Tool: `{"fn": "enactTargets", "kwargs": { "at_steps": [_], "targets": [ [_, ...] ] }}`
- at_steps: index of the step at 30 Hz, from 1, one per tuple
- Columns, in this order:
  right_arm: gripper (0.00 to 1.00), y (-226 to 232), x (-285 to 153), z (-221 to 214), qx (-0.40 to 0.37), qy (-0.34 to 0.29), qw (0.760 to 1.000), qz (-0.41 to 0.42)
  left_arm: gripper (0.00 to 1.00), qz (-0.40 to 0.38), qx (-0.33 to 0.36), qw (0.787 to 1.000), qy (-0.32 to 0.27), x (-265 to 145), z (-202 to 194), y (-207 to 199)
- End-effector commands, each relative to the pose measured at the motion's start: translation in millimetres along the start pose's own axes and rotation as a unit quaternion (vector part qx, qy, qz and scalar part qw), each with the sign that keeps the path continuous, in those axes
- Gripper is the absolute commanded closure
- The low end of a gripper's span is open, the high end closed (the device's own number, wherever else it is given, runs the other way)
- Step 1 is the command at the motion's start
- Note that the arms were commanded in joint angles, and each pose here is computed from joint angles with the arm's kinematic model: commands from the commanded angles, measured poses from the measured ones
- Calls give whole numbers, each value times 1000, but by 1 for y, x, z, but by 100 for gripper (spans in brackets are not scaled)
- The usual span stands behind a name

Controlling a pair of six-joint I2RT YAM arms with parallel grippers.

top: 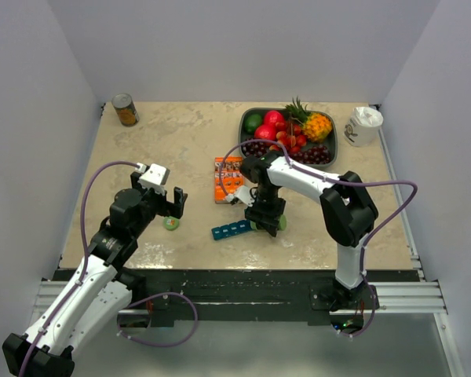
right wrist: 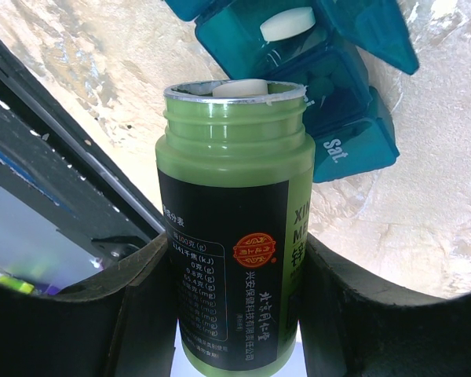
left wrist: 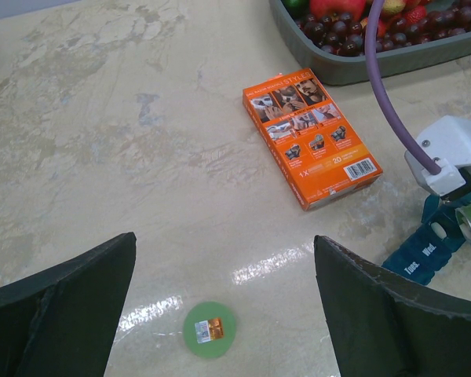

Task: Sort the pills into containers

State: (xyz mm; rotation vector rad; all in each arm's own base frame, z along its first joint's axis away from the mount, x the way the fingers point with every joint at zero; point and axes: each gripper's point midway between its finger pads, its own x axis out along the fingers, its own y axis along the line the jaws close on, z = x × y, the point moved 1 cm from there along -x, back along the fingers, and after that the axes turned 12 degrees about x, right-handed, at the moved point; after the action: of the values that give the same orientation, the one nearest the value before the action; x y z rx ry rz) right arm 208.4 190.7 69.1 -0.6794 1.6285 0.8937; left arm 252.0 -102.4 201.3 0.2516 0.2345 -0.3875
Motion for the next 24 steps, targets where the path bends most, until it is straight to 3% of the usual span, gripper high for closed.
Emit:
{"fn": "enactTargets", "kwargs": {
  "at_steps": [1,5,10,19,24],
  "targets": [
    [100,3,-10,7,2,-10,1000,2,1,6,4,999,-37,-2,24,6],
    [100,6,-22,15,-7,-32,999,4,1,7,4,999,-38,-2,24,6],
    [100,5,-10,5,-4,-6,1000,8,1,6,4,999,-38,-2,24,6],
    [100,4,-20,12,-3,-29,1000,-2,1,6,4,999,-38,-2,24,6],
    [100,2,-12,6,-3,-11,1000,-3,1,5,4,999,-37,-2,24,5]
  ]
}}
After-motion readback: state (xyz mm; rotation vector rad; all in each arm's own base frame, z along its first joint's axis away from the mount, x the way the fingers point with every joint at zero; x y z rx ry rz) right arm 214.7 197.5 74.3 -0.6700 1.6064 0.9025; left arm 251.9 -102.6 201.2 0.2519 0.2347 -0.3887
